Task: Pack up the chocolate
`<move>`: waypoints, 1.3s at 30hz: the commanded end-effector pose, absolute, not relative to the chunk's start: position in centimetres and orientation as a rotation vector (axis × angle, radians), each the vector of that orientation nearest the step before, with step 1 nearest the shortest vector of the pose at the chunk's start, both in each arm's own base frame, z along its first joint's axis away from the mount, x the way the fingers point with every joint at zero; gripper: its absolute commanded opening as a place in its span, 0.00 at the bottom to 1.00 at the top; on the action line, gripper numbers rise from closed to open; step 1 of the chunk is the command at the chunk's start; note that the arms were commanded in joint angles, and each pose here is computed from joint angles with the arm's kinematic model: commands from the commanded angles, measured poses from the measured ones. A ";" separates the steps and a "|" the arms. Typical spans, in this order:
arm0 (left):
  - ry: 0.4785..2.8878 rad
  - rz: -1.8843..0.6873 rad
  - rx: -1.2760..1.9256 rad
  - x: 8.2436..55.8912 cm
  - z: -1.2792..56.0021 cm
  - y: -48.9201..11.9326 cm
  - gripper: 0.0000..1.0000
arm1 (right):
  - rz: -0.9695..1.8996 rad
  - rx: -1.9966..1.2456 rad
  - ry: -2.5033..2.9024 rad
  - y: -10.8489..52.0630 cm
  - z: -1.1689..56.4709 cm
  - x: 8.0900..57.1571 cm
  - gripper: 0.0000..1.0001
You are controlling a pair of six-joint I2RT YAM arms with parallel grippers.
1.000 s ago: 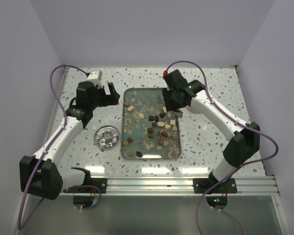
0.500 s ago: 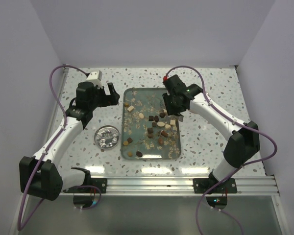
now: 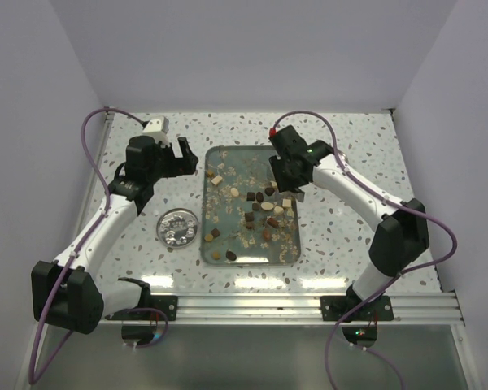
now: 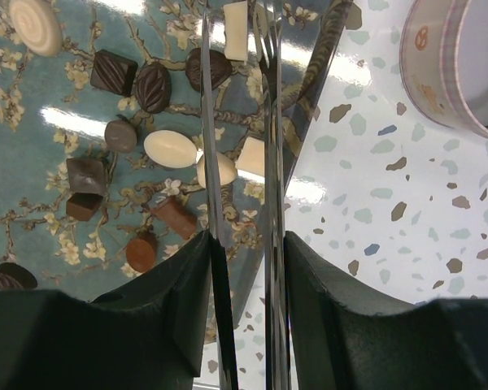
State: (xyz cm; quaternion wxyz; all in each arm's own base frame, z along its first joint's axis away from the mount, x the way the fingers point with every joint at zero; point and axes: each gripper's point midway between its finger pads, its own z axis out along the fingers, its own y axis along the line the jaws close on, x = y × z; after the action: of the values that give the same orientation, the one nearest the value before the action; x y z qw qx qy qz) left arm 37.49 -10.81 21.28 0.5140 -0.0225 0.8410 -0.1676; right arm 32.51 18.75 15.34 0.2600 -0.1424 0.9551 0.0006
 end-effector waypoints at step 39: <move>1.980 -0.430 -0.067 38.2 22.3 -11.0 1.00 | -0.088 -0.232 2.490 13.3 20.7 36.7 0.15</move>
State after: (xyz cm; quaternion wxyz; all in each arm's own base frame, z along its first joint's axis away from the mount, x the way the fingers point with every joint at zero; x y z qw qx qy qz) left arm 37.49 -10.94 21.27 0.5122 -0.0323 0.8403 -0.1746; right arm 36.02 15.76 17.49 0.2796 -0.1106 0.9534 -0.0235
